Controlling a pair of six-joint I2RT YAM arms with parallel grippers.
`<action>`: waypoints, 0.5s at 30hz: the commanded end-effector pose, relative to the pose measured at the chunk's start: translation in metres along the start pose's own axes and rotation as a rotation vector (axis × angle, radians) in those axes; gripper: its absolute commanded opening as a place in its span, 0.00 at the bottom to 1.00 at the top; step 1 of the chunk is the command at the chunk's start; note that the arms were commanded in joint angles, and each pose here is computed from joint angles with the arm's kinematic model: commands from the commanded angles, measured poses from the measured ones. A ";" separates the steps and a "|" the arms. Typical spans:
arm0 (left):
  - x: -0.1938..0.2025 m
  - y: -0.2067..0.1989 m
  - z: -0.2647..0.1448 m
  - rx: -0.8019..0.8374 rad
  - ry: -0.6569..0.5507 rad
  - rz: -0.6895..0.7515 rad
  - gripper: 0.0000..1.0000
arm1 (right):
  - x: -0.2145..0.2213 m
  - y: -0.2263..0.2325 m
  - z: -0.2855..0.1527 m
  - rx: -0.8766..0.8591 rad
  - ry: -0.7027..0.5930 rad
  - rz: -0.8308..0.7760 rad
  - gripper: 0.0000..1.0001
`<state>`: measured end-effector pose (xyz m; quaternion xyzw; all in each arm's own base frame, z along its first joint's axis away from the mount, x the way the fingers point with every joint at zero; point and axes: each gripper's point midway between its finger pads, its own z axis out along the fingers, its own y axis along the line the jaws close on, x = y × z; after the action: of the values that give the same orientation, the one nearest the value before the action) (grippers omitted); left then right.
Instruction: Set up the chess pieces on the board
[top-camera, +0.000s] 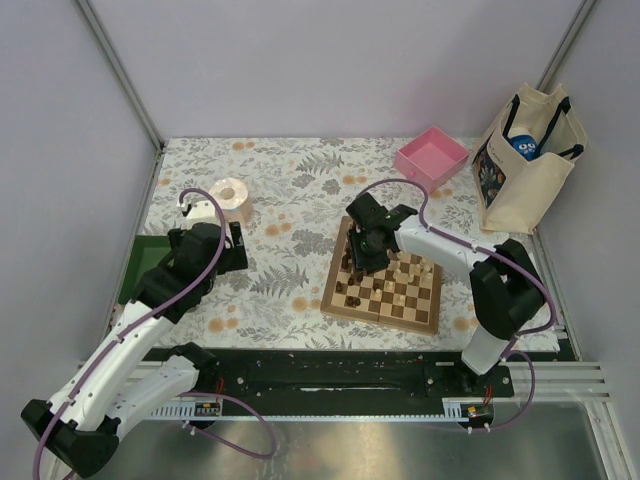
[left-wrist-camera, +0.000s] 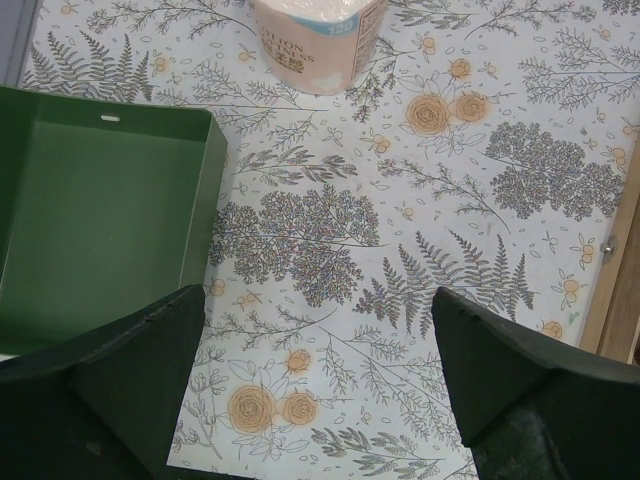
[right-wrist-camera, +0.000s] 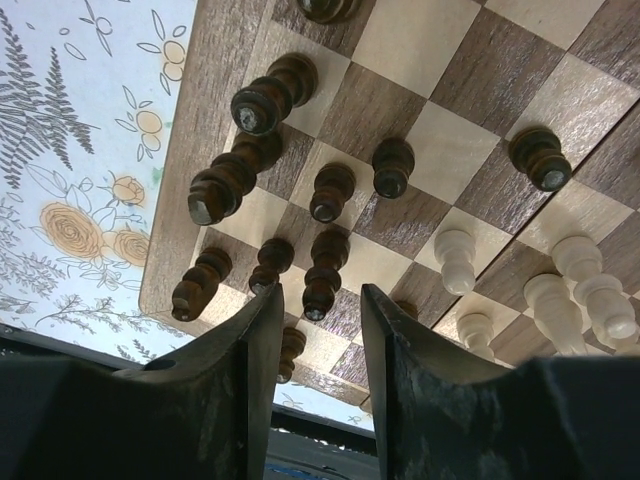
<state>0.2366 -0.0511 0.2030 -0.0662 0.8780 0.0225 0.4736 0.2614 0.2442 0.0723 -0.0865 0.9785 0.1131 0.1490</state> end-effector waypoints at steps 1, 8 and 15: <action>-0.005 0.000 -0.001 0.006 -0.021 -0.014 0.99 | 0.000 0.003 0.006 0.001 -0.004 -0.003 0.45; -0.004 -0.001 -0.001 0.007 -0.018 -0.013 0.99 | -0.003 0.004 0.004 0.001 -0.018 -0.003 0.31; -0.004 -0.002 0.000 0.011 -0.013 -0.011 0.99 | -0.018 0.000 -0.021 0.020 -0.106 -0.010 0.23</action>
<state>0.2366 -0.0510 0.2028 -0.0661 0.8781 0.0227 0.4733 0.2615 0.2423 0.0663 -0.0857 0.9800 0.1037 0.1466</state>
